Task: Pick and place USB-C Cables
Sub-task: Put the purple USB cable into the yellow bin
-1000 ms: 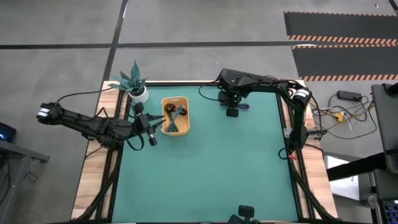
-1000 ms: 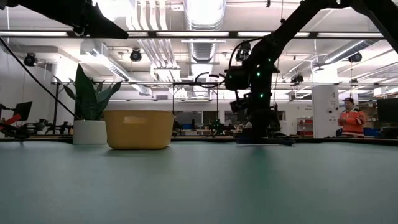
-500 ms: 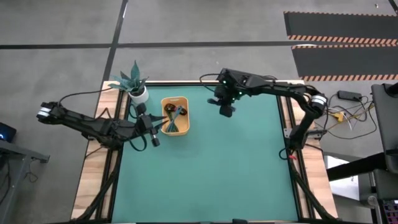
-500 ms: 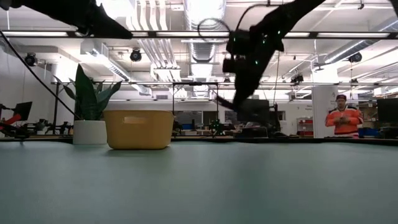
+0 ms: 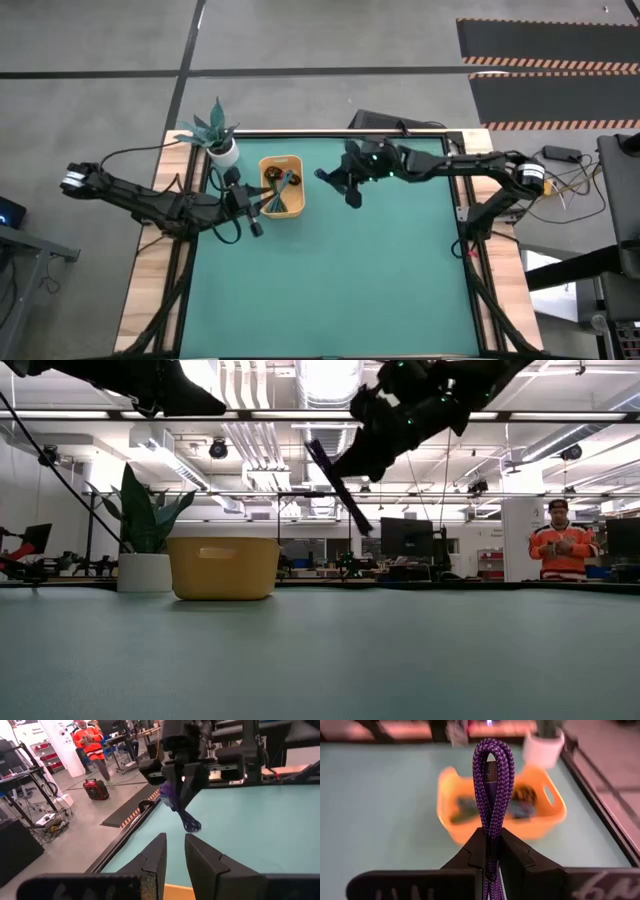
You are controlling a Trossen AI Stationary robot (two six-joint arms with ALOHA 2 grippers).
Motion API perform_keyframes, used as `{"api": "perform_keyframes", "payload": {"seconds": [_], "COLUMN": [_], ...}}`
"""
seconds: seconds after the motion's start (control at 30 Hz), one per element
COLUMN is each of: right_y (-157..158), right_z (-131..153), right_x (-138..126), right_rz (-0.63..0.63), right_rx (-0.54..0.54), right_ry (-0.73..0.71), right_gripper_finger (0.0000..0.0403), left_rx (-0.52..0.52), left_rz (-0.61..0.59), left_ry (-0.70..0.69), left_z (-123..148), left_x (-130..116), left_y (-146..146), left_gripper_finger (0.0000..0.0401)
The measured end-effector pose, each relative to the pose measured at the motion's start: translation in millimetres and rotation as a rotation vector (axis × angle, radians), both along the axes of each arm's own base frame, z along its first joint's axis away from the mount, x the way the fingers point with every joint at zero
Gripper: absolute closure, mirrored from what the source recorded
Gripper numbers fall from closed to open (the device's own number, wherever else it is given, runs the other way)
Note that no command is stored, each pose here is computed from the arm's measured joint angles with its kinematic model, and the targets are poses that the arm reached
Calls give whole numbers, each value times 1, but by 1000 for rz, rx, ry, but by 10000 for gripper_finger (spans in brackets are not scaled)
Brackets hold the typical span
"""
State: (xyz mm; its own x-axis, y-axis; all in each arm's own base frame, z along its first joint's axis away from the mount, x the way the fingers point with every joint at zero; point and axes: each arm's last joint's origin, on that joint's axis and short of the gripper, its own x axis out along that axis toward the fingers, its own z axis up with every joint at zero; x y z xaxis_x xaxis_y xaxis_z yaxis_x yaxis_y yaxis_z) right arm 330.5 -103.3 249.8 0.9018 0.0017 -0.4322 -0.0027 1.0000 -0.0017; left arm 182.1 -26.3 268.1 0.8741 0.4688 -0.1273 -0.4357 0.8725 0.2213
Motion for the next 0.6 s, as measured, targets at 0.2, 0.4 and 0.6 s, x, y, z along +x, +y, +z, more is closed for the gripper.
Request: {"api": "perform_keyframes", "payload": {"seconds": [0.2, 0.4, 0.6], "right_y": [20, 36, 49], "right_z": [-3, 1, 7], "right_x": [1, 6, 9], "right_rz": [26, 67, 111], "right_rx": [26, 33, 23], "right_ry": [-242, -402, -501], "right_gripper_finger": [381, 381, 381], "left_rx": [-7, -22, -47], "left_rz": [-10, -29, -108], "left_ry": [-29, -112, -171], "left_z": [-1, 3, 6], "left_x": [10, 19, 25], "left_y": [-3, -5, -8], "left_gripper_finger": [347, 347, 346]}}
